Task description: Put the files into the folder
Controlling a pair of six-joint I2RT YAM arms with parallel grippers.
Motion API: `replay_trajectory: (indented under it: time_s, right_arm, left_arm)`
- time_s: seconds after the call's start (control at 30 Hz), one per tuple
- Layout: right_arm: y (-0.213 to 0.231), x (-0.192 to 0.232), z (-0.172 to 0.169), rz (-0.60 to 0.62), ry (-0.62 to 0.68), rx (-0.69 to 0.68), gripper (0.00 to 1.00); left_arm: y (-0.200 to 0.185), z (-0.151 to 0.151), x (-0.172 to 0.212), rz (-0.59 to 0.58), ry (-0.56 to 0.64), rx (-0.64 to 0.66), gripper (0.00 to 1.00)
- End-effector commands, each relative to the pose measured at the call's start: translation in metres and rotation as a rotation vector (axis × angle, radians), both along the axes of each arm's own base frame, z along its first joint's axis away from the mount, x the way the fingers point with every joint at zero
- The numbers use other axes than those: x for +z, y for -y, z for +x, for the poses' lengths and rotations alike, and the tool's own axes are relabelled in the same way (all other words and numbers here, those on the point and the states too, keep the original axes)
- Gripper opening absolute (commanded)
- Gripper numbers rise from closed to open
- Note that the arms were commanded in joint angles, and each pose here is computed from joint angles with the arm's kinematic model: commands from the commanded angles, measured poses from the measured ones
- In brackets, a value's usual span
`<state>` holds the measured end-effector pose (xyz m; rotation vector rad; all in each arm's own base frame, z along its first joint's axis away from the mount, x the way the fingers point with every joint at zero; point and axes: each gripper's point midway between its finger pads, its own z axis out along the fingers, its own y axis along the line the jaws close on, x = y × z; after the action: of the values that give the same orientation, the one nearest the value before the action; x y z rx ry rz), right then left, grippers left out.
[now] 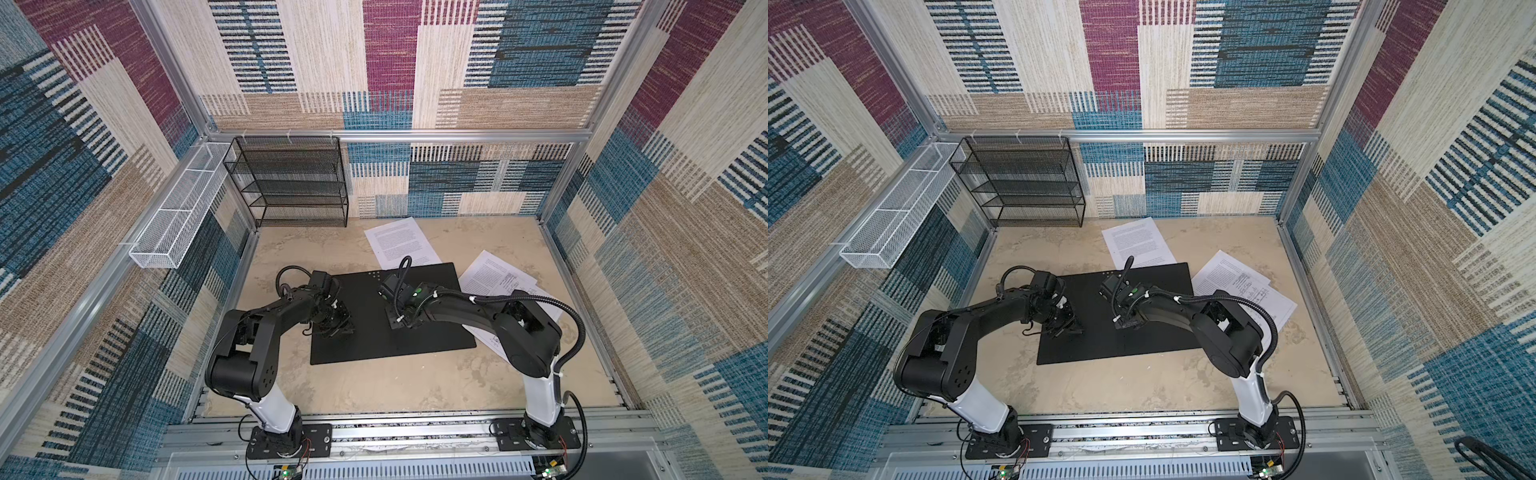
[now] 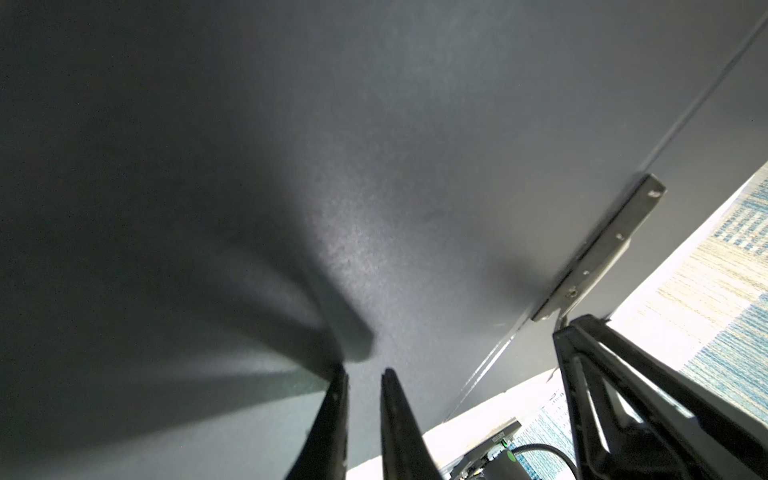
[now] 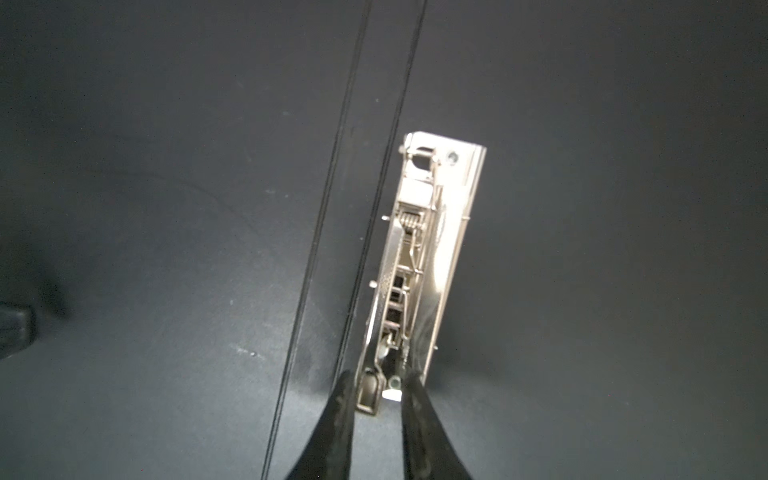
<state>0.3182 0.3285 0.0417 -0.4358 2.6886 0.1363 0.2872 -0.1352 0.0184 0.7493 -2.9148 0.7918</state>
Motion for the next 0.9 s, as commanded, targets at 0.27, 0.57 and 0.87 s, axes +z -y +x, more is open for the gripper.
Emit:
replay_trajectory:
  time_s: [0.27, 0.57, 0.87]
  right_arm:
    - [0.0, -0.006, -0.001, 0.003, -0.011, 0.007, 0.15]
    - [0.01, -0.016, -0.007, -0.025, -0.028, 0.003, 0.11]
    - [0.016, -0.014, -0.014, -0.027, -0.038, 0.015, 0.12]
  left_arm:
    - [-0.039, -0.023, -0.025, 0.213, -0.1, 0.032, 0.16]
    - [-0.043, -0.022, -0.025, 0.218, -0.104, 0.044, 0.16]
    - [-0.05, -0.024, -0.026, 0.229, -0.115, 0.064, 0.15]
